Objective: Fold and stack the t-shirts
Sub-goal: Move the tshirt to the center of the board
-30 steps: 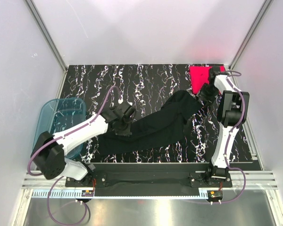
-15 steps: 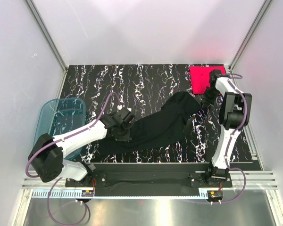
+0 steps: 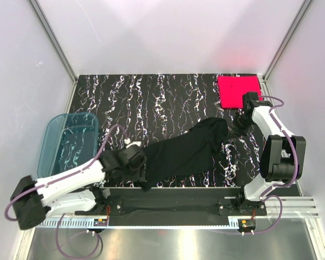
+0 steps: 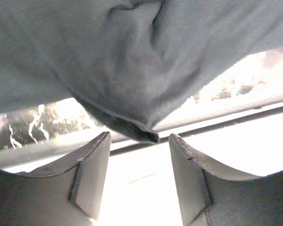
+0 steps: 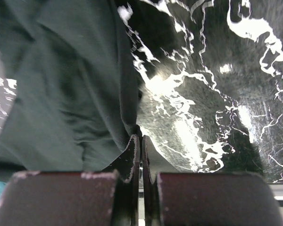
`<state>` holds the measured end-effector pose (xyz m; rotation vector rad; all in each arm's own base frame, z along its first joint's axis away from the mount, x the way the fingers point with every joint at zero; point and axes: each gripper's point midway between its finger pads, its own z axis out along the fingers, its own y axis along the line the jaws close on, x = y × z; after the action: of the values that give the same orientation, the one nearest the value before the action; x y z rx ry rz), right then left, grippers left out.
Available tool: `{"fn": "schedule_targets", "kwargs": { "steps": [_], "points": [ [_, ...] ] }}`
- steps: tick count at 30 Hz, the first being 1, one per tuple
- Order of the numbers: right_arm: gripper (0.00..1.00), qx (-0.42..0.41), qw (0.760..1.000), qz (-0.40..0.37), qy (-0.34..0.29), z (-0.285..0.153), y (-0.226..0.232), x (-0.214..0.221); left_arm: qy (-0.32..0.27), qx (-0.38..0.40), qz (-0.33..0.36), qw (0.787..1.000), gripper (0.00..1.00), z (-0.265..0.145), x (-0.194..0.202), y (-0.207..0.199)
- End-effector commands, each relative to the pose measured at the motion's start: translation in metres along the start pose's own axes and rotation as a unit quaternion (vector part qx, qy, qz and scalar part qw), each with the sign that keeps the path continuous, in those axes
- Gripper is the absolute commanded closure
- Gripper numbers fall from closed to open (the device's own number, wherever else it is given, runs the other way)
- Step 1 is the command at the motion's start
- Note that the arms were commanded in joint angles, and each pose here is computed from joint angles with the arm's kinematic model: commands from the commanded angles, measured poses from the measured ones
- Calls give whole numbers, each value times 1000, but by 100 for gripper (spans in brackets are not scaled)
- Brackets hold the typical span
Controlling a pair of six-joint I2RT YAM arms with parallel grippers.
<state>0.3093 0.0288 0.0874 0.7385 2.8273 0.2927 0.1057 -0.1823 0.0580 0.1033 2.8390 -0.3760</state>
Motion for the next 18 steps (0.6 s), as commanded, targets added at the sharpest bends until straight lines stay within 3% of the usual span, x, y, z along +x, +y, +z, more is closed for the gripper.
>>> {"fn": "schedule_targets", "kwargs": {
  "steps": [1, 6, 11, 18],
  "points": [
    [100, -13, 1000, -17, 14, 2, -2, 13, -45, 20, -53, 997, 41, -18, -8, 0],
    [100, -15, 999, -30, 4, -2, -2, 10, -44, 14, -65, 997, 42, -15, -13, -5],
    [100, -21, 999, -36, 5, -3, 2, 6, 22, -26, -57, 998, 44, 1, 7, -4],
    [100, -26, 999, -42, 9, -1, 4, 6, 20, -100, -61, 993, 33, -9, 12, 1]
  ]
}}
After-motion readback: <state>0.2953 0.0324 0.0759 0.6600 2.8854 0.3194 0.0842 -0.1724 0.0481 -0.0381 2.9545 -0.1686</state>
